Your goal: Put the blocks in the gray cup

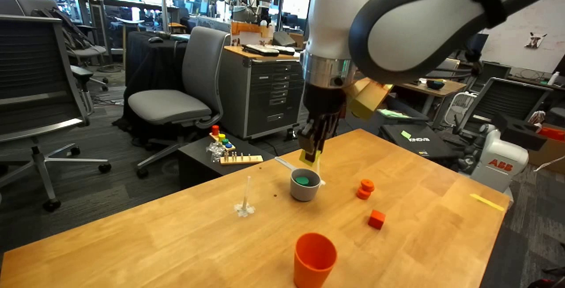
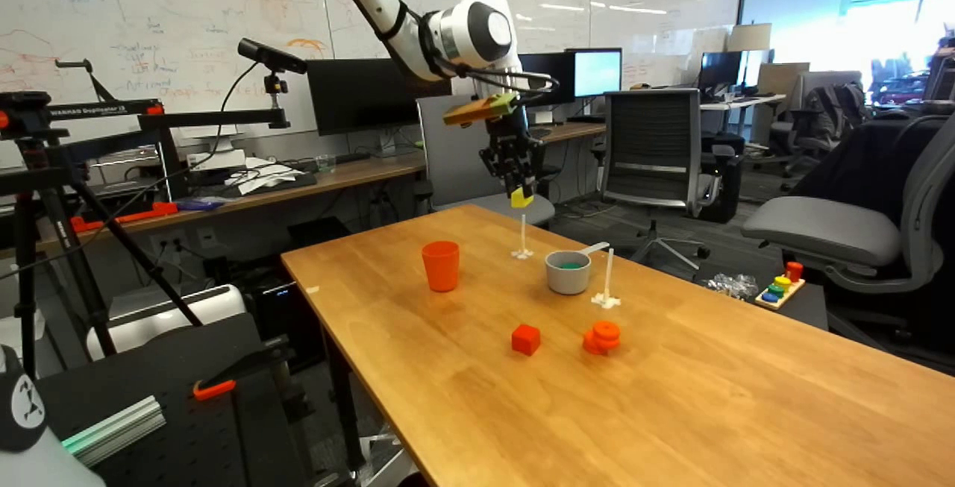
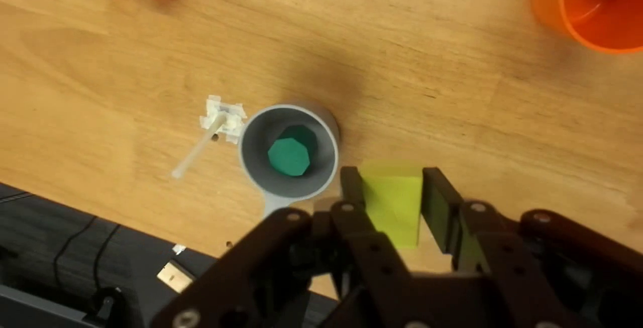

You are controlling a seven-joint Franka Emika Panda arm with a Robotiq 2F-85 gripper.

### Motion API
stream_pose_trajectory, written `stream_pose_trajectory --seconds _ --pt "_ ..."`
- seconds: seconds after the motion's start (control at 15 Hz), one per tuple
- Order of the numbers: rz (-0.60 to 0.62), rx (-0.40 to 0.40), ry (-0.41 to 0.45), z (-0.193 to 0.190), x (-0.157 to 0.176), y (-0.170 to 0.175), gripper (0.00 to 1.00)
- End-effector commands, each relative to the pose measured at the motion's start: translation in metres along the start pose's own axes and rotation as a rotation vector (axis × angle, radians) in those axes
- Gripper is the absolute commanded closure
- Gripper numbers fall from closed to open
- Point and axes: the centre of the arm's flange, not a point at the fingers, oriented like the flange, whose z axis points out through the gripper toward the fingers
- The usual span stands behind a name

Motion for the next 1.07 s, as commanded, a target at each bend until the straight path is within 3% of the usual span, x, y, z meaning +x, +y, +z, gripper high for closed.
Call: stream_pose_trajectory --seconds 0.0,0.27,0.6,0.87,0.93,1.0 --pt "0.052 -0.033 -0.014 -0.029 -0.007 0.033 0.84" --pt "0.116 -0.051 -0.061 -0.012 0.012 0.080 0.84" --pt "0.161 -0.059 -0.120 0.039 0.040 0.091 0.84" --pt "0.164 -0.061 -0.159 0.071 0.065 0.079 0.84" --pt "0.158 -0.061 -0.169 0.076 0.070 0.075 0.80" --pt "0.161 -0.057 -0.179 0.081 0.070 0.072 0.40"
